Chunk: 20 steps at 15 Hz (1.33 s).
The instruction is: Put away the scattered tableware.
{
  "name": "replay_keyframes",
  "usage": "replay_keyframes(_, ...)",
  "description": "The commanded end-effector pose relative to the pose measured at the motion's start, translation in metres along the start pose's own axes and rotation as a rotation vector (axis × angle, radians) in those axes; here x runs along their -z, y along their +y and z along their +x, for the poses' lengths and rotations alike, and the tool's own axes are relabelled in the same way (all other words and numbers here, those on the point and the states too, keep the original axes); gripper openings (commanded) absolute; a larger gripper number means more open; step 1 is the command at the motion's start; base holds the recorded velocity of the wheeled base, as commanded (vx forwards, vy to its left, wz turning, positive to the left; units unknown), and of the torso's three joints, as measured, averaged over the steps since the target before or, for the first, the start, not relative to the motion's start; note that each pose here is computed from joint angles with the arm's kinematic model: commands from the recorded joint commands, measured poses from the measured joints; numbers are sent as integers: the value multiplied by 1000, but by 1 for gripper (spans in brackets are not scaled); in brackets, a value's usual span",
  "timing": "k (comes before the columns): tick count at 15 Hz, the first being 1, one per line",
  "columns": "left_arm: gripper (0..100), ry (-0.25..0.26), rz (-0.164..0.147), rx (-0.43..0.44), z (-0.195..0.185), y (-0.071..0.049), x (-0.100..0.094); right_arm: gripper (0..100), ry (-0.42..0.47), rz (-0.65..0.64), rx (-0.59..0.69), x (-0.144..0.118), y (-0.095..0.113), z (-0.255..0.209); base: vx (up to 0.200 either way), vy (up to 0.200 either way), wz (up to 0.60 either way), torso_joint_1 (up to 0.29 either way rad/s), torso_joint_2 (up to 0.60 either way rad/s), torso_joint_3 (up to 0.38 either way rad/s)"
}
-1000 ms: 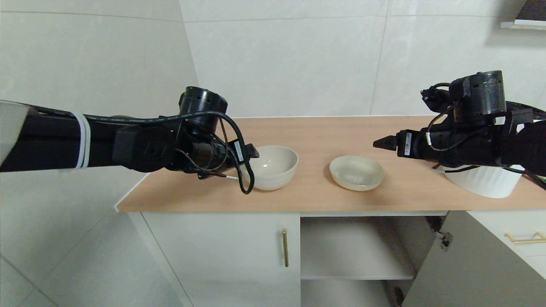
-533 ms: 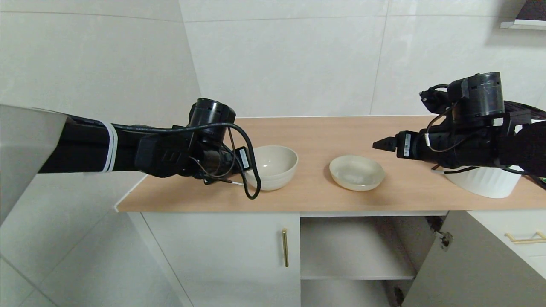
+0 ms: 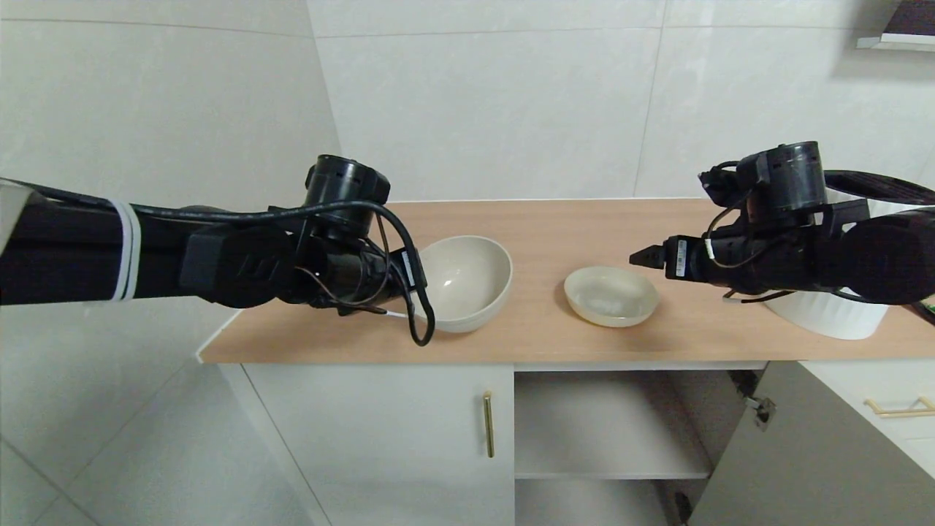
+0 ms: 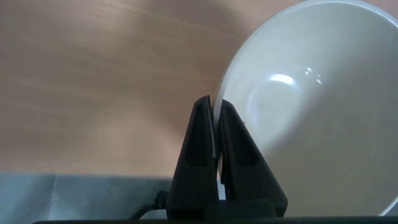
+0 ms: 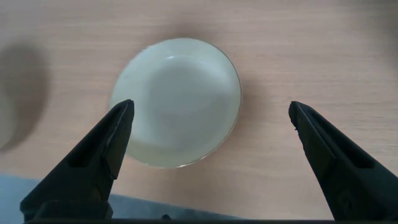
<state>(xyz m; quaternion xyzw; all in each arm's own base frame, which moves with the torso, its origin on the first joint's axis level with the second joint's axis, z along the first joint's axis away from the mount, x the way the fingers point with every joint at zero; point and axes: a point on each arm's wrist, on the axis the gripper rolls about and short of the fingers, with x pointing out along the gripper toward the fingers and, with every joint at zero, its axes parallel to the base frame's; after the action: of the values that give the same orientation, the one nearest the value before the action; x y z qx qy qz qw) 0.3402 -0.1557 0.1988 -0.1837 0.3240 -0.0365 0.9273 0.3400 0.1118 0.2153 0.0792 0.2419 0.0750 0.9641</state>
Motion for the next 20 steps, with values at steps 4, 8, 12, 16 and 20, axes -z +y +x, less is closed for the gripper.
replay_keyframes(4, 0, -41, -4, 39, -32, -1, -6, 100, 89, -5, 103, 27, -2, 57, 0, 0, 0, 0, 0, 0)
replay_keyframes(8, 0, -37, 3, 49, -33, -5, -4, 100, 87, -6, 135, 31, -3, 67, 0, 0, 0, 0, 0, 0)
replay_keyframes(12, 0, -37, 3, 49, -33, -5, -4, 0, 89, -3, 133, 32, -3, 68, 0, 0, 0, 0, 0, 0)
replay_keyframes(16, 0, -37, 3, 49, -33, -5, -4, 0, 80, 0, 126, 32, -2, 68, 0, 0, 0, 0, 0, 0)
replay_keyframes(20, 0, -28, 28, 57, -45, -3, 3, 0, 15, 57, 52, 10, 1, 24, 0, 0, 0, 0, 0, 0)
